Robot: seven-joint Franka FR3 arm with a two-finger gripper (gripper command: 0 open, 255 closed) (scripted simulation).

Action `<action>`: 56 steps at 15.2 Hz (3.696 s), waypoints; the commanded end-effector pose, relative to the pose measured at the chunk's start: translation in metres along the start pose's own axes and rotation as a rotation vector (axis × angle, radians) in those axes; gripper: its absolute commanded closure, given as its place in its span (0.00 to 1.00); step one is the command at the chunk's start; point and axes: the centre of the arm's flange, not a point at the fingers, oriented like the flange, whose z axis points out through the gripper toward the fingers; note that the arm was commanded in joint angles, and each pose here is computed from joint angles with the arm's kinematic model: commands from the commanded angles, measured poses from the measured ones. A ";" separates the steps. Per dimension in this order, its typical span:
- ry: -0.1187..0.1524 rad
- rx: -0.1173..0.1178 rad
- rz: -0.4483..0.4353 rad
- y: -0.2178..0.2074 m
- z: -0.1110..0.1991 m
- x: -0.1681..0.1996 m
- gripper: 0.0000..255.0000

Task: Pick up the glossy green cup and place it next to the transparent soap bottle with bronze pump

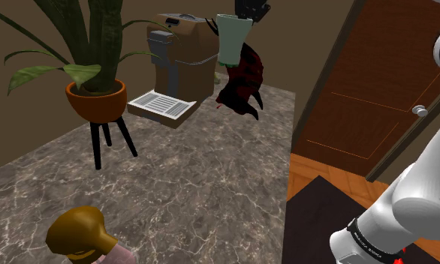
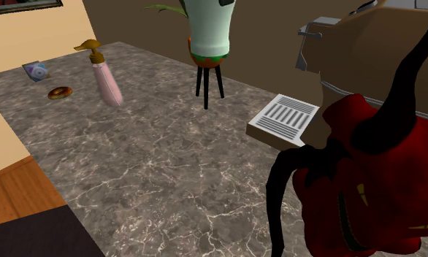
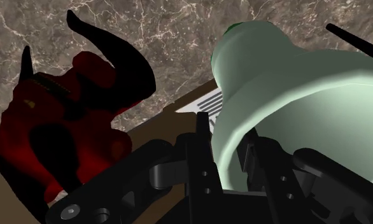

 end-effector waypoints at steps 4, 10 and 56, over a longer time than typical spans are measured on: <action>0.001 0.000 0.001 -0.052 -0.004 -0.038 1.00; 0.001 0.000 0.001 -0.115 -0.008 -0.085 1.00; 0.001 0.000 0.001 -0.308 0.115 -0.269 1.00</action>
